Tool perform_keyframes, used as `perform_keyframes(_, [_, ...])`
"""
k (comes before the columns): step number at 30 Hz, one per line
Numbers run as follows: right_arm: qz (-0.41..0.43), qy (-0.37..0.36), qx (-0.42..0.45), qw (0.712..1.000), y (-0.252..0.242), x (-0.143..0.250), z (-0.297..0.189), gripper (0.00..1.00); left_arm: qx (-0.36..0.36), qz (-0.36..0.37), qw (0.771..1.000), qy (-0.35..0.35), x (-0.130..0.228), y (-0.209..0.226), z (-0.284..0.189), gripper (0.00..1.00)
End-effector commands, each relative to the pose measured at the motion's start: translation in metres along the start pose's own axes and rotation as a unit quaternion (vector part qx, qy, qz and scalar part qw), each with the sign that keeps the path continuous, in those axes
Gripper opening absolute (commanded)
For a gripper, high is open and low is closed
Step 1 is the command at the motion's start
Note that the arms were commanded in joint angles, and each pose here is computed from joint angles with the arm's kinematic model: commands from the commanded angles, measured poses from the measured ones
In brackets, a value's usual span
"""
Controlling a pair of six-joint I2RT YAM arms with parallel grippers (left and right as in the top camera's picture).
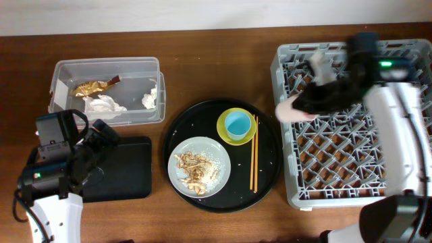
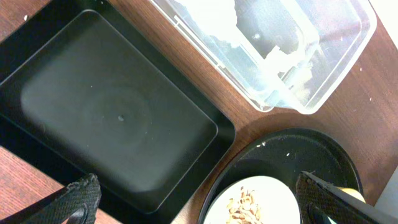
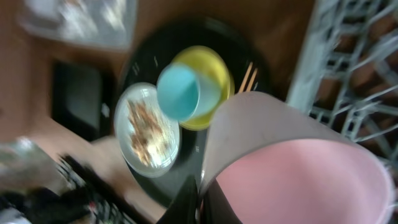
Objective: Sort waste into correct bins and load items into the dishwasher rack
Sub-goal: 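Place the pink cup upside down in the dish rack with the right gripper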
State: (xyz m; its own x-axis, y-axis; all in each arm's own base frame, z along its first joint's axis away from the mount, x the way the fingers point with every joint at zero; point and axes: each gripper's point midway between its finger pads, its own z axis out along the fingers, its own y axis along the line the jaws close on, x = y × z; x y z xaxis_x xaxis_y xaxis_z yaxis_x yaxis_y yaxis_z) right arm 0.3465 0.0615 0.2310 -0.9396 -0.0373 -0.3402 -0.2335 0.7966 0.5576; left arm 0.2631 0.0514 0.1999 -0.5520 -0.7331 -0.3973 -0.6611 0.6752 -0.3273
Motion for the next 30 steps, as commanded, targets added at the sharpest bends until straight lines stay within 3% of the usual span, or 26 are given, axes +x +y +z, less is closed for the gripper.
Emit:
perform_keyframes(1, [-0.042, -0.128, -0.109, 0.985, -0.004, -0.026, -0.057, 0.04, 0.0, 0.006, 1.0, -0.007, -0.001, 0.001, -0.002, 0.99])
perform_keyframes(6, [0.013, -0.231, -0.193, 0.954, -0.076, -0.057, -0.08, 0.04, 0.0, 0.006, 1.0, -0.007, -0.001, 0.001, -0.002, 0.99])
perform_keyframes(13, [0.054, -0.258, -0.279, 0.923, -0.144, -0.073, -0.04, 0.04, 0.0, 0.006, 1.0, -0.007, -0.002, 0.001, -0.002, 0.99])
perform_keyframes(30, [0.154, -0.171, -0.222, 0.948, -0.179, -0.029, 0.01, 0.04, 0.0, 0.006, 1.0, -0.007, -0.001, 0.001, -0.002, 0.99])
